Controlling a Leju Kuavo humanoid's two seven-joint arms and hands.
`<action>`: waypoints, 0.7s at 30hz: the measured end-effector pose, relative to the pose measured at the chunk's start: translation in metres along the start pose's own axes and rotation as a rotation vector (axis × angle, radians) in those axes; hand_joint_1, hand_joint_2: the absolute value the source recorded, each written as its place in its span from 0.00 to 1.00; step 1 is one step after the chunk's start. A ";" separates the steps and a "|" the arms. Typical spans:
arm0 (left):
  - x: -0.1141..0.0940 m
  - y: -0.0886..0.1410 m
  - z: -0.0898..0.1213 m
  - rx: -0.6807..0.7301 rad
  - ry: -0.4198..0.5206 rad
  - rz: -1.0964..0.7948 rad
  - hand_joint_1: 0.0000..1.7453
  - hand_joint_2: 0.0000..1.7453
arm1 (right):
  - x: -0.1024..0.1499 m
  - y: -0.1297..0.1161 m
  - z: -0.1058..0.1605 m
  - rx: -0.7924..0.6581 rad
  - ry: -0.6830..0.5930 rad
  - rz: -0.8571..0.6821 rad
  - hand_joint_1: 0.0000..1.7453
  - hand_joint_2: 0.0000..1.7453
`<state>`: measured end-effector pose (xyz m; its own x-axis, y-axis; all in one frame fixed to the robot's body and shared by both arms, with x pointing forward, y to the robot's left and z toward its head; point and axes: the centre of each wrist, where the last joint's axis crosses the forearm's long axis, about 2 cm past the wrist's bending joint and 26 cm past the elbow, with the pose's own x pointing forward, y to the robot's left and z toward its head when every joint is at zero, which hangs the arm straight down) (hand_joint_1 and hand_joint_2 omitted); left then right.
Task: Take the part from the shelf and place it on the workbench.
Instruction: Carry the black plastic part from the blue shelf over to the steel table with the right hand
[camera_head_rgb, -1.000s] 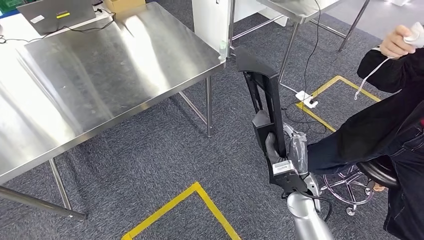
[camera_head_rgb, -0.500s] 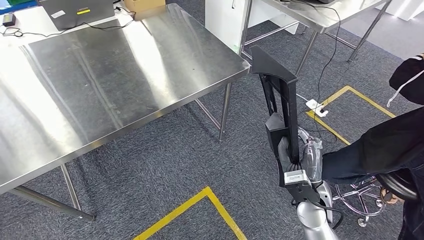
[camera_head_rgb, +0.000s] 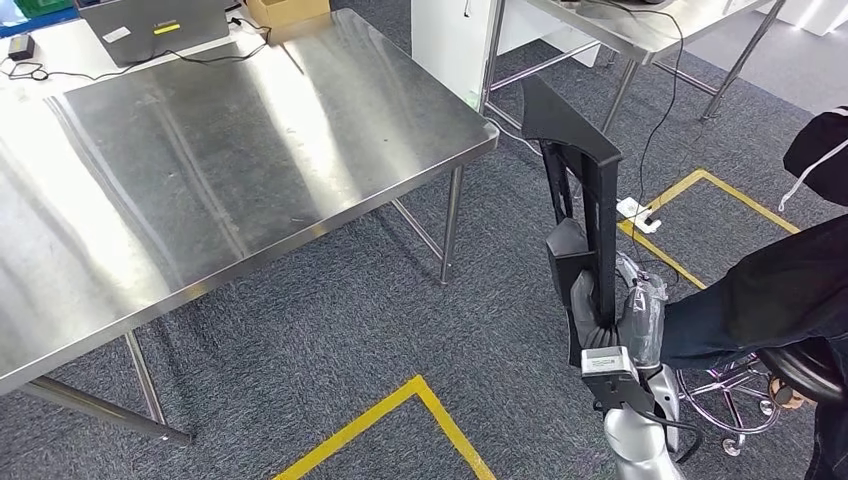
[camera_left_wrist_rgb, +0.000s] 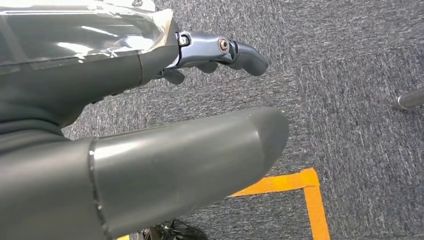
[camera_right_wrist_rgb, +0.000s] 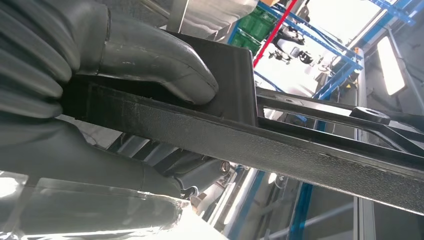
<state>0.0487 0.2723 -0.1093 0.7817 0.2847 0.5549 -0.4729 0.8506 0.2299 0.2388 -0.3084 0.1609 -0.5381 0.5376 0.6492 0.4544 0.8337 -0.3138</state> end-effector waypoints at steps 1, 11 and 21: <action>0.000 0.000 0.000 0.000 -0.001 -0.001 0.00 0.00 | 0.000 -0.001 0.001 0.000 0.001 0.002 1.00 1.00; 0.000 0.000 0.000 -0.005 -0.017 -0.012 0.00 0.00 | 0.004 -0.007 0.007 -0.011 0.007 0.011 1.00 1.00; 0.000 0.001 0.000 -0.007 -0.021 -0.015 0.00 0.00 | 0.007 -0.007 0.009 -0.016 0.004 0.013 1.00 1.00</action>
<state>0.0489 0.2730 -0.1093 0.7800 0.2627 0.5679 -0.4584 0.8577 0.2327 0.2254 -0.3094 0.1618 -0.5294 0.5476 0.6480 0.4728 0.8246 -0.3105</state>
